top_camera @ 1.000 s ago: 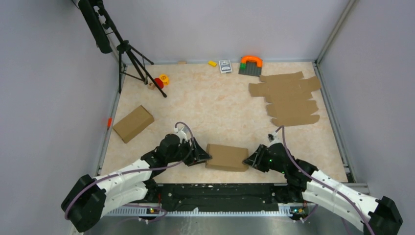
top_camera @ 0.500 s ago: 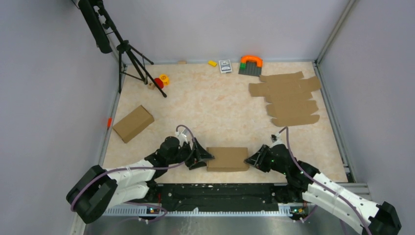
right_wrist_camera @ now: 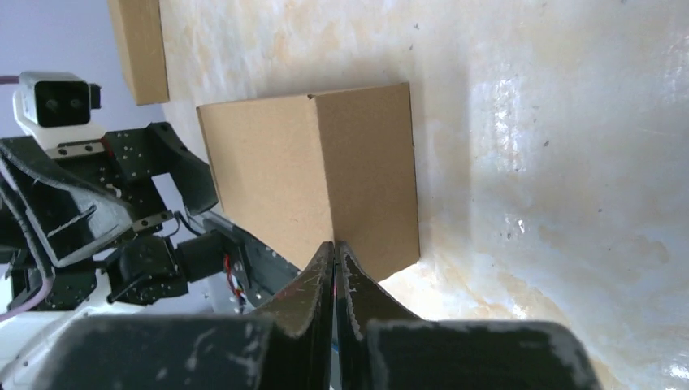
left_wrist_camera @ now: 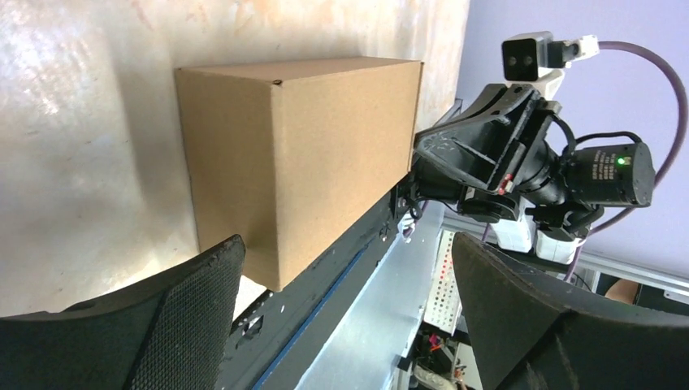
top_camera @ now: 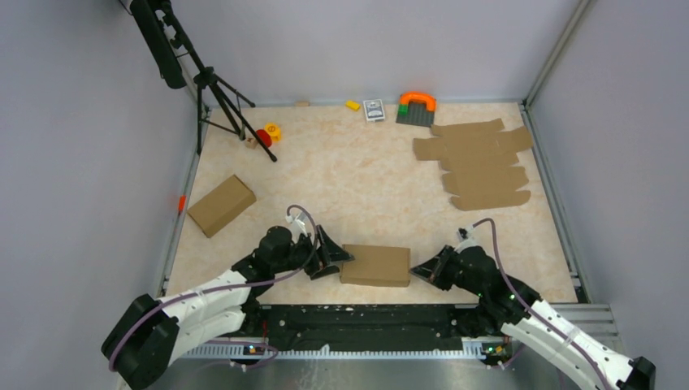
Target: Fold the paper box
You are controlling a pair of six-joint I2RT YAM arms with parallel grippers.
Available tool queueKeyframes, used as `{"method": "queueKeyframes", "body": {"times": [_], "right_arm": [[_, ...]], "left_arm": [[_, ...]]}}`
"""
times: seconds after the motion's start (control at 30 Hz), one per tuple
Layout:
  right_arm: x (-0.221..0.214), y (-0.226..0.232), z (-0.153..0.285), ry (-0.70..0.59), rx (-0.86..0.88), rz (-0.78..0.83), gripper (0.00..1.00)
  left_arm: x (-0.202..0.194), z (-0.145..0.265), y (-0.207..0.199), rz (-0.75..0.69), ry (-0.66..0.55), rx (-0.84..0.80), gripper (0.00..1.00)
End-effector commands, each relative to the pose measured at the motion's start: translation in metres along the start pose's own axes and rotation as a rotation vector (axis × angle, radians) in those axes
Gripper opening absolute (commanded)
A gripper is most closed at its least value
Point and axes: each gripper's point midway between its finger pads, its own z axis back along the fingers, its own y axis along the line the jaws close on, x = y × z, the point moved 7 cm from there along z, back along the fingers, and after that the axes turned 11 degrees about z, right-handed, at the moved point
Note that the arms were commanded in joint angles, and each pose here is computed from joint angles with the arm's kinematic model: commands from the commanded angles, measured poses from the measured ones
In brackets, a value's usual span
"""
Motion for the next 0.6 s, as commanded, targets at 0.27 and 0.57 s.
{"method": "queueKeyframes", "body": {"times": [0.27,0.57], "right_arm": [[-0.002,0.000,-0.001,0.048,-0.020,0.043,0.30],[0.006,0.018,-0.005,0.052,0.024,0.107,0.42]], "left_arm": [[0.002,-0.001,0.011,-0.035,0.002,0.098,0.98],[0.004,-0.001,0.008,-0.056,0.001,0.114,0.97]]}}
